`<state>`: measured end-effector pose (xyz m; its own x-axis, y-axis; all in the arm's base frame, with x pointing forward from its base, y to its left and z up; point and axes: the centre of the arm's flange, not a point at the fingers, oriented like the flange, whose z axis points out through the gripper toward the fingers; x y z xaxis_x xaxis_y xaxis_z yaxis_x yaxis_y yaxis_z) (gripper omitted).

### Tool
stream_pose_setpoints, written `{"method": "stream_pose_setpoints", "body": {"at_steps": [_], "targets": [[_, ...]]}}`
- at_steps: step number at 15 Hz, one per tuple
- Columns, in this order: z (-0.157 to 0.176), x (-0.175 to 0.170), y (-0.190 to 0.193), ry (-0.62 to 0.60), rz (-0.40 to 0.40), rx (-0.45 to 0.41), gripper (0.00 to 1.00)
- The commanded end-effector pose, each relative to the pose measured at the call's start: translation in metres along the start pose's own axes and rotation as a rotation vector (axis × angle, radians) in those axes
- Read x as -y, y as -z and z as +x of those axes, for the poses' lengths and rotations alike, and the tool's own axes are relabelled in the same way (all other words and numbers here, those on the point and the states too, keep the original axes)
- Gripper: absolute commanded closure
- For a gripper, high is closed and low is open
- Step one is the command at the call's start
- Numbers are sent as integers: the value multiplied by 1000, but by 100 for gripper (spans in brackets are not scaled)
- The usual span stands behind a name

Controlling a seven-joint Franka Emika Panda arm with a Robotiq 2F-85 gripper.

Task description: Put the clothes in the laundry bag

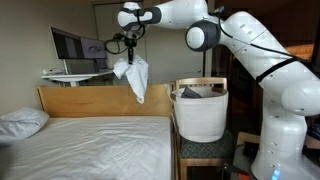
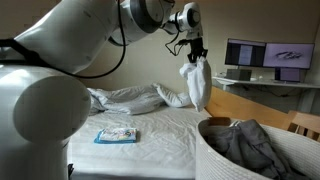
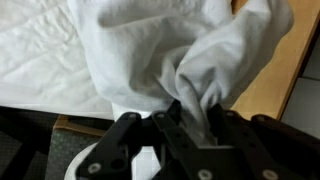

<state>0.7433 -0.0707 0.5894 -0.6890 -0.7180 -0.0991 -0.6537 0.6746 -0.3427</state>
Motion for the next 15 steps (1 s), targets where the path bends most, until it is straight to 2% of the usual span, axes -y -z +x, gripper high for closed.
{"method": "stream_pose_setpoints", "body": {"at_steps": [1,7,9,11,12,13,15], "targets": [[47,28,35,31,6,75,89],[166,94,79,-22,75,156,90],[211,102,92,-27,89,199,90],[241,106,104,-44,106,253,90],[243,112,108,-69,124,274,89],[228,124,102,-72,110,199,73],[241,128,109,-91,124,220,73]]}}
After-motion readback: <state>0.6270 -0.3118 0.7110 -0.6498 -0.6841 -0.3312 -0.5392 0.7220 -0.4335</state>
